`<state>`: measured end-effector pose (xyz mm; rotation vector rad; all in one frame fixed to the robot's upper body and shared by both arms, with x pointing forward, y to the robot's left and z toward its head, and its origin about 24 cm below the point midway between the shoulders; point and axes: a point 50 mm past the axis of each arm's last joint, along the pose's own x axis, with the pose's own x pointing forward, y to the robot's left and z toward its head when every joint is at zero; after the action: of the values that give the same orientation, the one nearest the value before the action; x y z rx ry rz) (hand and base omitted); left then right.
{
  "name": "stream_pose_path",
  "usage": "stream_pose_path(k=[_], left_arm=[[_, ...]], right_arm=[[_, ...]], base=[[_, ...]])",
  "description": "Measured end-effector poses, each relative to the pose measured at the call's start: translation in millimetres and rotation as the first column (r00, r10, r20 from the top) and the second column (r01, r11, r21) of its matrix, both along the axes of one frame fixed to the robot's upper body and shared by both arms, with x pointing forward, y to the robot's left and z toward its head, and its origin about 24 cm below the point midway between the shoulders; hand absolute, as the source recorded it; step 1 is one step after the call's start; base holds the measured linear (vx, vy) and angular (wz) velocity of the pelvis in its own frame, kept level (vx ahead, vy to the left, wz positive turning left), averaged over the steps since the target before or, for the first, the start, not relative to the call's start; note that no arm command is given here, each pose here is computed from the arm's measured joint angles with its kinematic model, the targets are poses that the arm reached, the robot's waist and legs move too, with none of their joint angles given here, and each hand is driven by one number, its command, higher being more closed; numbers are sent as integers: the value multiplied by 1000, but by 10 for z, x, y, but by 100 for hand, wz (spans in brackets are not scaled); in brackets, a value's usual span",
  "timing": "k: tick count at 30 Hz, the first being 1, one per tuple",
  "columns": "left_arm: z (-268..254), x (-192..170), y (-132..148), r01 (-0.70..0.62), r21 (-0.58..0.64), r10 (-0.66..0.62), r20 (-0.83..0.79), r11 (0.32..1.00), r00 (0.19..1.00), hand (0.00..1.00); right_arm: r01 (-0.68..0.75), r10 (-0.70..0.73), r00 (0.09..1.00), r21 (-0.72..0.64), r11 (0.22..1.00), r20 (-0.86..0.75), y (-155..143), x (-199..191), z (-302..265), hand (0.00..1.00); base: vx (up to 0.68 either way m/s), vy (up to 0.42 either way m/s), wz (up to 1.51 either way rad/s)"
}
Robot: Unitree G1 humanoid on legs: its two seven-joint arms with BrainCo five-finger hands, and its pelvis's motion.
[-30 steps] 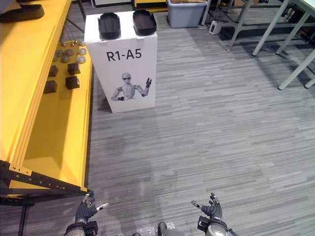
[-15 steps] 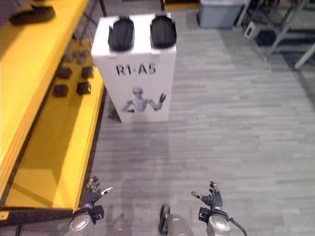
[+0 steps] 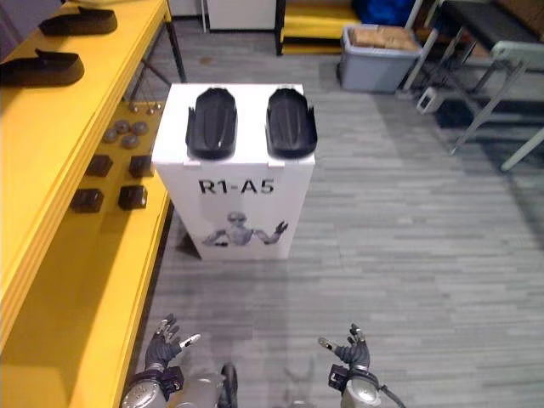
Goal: Walk over and take plastic housings, then place them on the shelf
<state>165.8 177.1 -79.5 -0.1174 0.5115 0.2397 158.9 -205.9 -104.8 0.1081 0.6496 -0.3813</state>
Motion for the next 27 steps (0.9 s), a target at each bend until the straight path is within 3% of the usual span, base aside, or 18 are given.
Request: stream_pose_path(k=[7, 14, 23, 27], left_arm=[[16, 59, 95, -23, 28, 23, 6, 999, 1000, 0], [-9, 96, -63, -66, -49, 66, 10, 997, 998, 0], [-43, 46, -11, -78, -35, 78, -12, 996, 997, 0], [-61, -23, 53, -94, -21, 93, -25, 995, 995, 0]], right_arm=[[-5, 5, 1000, 17, 1000, -21, 55, -57, -42, 0], [-35, 36, 999, -26, 999, 18, 7, 21, 50, 0], [47, -46, 999, -41, 998, 26, -82, -60, 76, 0], [75, -67, 991, -64, 995, 117, -128, 15, 255, 0]], base=[[546, -98, 47], [448, -191, 34], [173, 120, -22], [43, 57, -25]])
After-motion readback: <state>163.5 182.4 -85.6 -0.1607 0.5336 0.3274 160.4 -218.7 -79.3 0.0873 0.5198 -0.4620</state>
